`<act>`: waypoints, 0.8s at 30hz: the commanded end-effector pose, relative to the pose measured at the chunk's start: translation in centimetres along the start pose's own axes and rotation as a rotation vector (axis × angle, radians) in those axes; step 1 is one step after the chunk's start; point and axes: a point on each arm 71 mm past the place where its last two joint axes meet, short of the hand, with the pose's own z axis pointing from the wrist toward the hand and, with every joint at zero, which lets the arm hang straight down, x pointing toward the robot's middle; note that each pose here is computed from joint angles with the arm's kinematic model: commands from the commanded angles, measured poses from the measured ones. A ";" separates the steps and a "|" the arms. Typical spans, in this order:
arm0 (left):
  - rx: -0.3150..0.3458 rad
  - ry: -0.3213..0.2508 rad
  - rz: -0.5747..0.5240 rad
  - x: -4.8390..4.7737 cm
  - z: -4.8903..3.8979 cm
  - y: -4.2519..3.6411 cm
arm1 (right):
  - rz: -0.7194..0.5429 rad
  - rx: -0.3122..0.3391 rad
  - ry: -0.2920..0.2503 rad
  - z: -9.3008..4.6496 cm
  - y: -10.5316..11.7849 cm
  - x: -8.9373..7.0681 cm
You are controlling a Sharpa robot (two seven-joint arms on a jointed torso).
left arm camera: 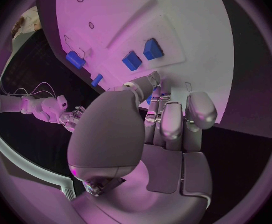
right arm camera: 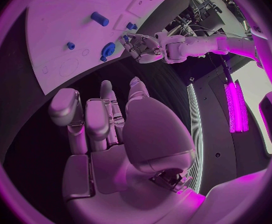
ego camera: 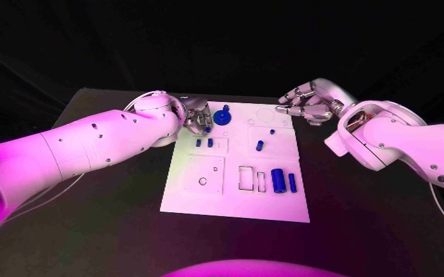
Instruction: Assemble the parts on the task board
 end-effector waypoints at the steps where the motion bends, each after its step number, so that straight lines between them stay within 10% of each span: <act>1: -0.009 0.008 0.010 0.02 0.02 0.01 | -0.021 -0.004 0.023 0.0 0.0 0.2; 12: -0.034 -0.037 -0.008 -0.51 -0.52 1.57 | -0.188 0.000 0.075 0.3 -0.7 0.2; 24: 0.038 -0.210 -0.318 -2.60 -3.22 3.58 | -0.581 -0.073 0.086 1.3 -0.7 1.2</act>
